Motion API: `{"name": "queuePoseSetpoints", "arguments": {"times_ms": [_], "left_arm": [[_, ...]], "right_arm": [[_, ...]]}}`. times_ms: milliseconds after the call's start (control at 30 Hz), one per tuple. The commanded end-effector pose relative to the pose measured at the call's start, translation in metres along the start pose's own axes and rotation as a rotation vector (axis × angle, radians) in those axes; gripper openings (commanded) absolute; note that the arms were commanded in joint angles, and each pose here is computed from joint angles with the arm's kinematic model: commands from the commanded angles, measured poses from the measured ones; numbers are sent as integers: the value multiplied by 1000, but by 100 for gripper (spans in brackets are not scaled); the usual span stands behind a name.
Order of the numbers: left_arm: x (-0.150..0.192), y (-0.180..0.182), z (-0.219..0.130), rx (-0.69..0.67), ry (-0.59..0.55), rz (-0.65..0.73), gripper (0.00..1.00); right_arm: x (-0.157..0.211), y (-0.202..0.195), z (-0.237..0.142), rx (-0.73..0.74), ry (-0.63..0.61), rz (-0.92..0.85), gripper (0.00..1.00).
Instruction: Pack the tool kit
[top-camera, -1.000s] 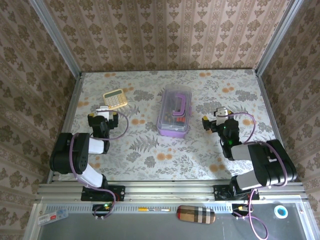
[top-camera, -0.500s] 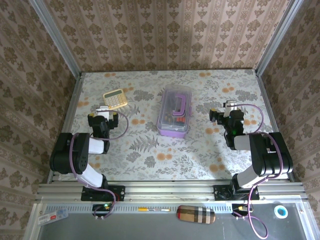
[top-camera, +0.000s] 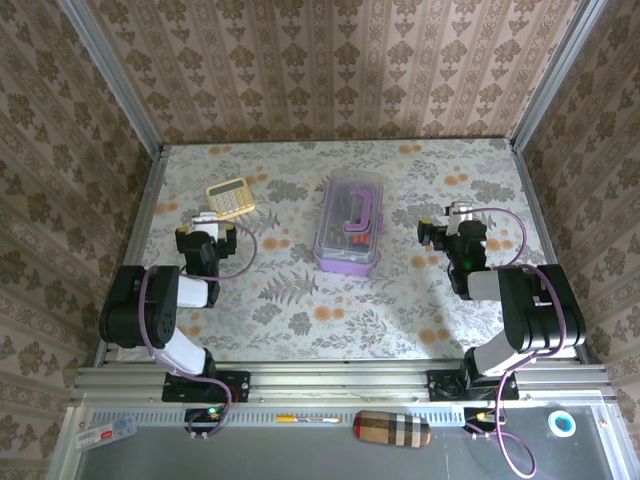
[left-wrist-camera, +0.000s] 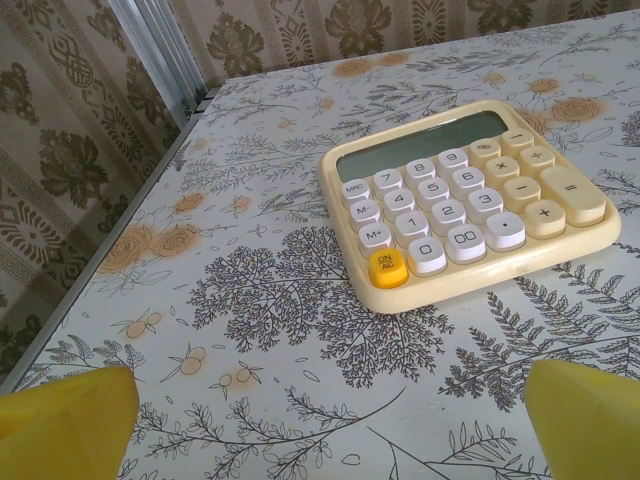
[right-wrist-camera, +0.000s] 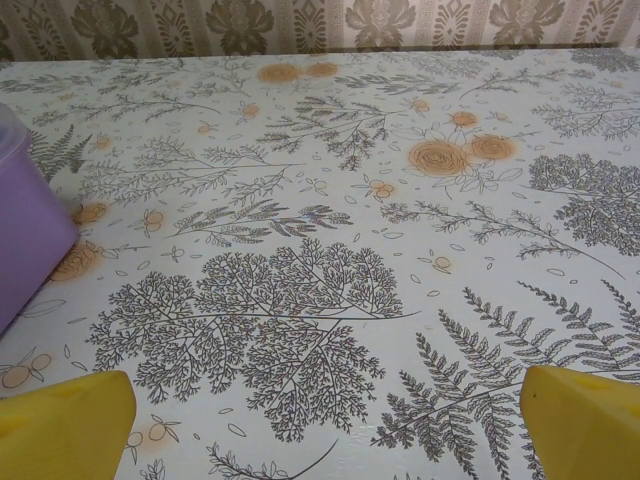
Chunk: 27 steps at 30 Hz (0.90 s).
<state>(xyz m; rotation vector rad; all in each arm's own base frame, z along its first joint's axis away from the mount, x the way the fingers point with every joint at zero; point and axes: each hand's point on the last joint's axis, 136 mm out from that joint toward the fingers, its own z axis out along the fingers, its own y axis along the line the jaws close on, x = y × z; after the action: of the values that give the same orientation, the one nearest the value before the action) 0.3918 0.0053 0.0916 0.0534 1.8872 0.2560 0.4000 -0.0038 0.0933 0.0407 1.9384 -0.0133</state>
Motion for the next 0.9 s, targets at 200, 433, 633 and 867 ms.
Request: {"name": "queuePoseSetpoints", "arguments": {"times_ms": [200, 433, 633, 867], "left_arm": [[-9, 6, 1, -19, -19, -36, 100], [-9, 5, 1, -19, -21, -37, 100], [-9, 6, 1, -20, -20, -37, 100], [-9, 5, 1, -18, -20, -37, 100]], "right_arm": [[-4, 1, -1, 5, -10, 1, 100], [-4, 2, -1, 8, -10, -2, 100], [-3, 1, -1, 9, -9, -3, 100], [-4, 2, -2, 16, -15, -7, 100]]}}
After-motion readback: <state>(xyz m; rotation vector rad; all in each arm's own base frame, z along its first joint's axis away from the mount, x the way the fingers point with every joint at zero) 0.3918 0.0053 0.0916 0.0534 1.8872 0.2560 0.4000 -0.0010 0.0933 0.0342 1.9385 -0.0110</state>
